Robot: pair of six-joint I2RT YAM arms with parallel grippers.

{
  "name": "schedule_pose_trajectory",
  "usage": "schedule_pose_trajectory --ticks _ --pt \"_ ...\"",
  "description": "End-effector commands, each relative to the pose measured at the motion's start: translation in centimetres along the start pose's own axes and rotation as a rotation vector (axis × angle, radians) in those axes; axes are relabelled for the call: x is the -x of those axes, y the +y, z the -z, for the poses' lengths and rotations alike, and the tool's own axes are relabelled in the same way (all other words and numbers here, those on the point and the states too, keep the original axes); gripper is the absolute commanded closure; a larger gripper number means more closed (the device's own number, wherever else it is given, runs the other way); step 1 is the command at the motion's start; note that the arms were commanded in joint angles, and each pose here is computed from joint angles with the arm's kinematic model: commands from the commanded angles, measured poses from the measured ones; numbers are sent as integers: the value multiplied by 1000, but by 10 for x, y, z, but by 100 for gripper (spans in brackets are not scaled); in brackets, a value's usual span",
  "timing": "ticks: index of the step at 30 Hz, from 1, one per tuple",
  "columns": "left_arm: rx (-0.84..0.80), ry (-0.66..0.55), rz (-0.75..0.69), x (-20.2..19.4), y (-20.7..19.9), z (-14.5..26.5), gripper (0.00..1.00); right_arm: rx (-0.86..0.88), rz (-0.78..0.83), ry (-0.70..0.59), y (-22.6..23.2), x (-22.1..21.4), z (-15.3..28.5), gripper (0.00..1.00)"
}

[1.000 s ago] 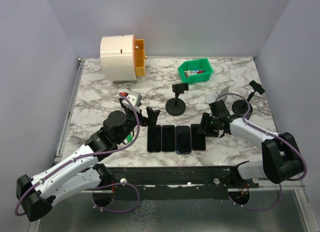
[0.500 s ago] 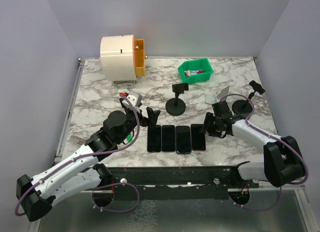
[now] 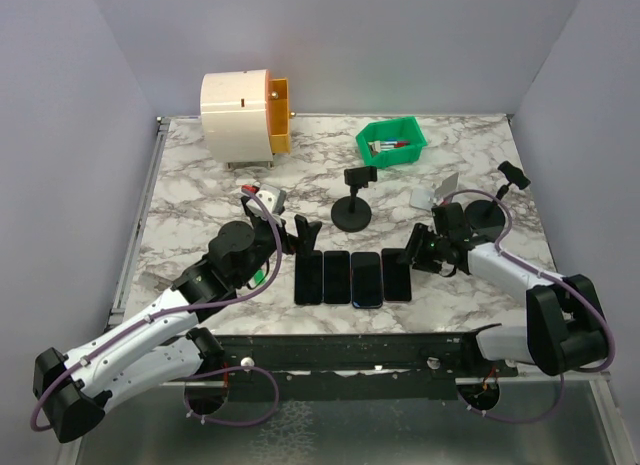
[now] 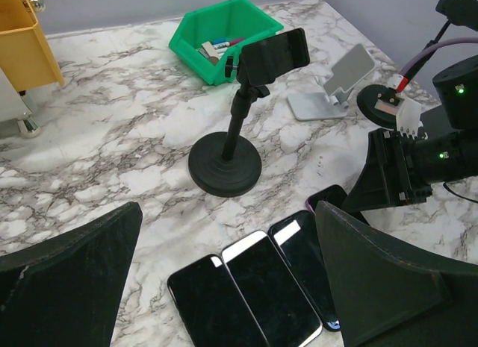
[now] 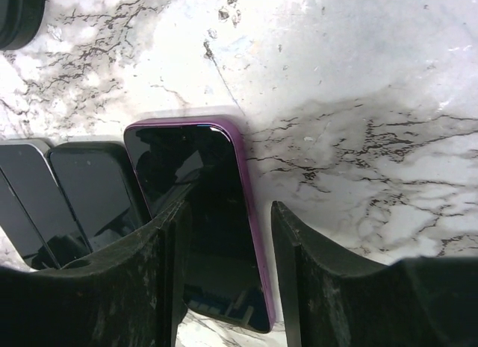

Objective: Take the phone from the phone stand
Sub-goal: Place the phone at the center of the board, then pick up the phone stand at the center of the board.

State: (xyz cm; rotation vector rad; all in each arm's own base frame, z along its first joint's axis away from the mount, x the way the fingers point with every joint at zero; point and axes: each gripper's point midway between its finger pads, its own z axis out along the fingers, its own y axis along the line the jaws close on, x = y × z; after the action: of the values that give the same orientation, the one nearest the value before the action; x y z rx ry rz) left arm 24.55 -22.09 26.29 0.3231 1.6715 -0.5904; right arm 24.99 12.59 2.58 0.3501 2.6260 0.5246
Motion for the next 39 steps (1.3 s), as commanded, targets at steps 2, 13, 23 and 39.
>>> schedule_pose_trajectory --ticks 2,13,23,39 --pt "-3 -8 -2 9 -2 -1 1 17 24 60 -5 -16 -6 49" --pt "-1 -1 -3 7 -1 -3 1 87 35 102 8 -22 -5 50" --pt "0 -5 -6 7 -1 -3 1 47 72 -84 20 26 34 48" --pt "-15 -16 0 7 -3 -2 1 497 324 -665 139 130 178 42"
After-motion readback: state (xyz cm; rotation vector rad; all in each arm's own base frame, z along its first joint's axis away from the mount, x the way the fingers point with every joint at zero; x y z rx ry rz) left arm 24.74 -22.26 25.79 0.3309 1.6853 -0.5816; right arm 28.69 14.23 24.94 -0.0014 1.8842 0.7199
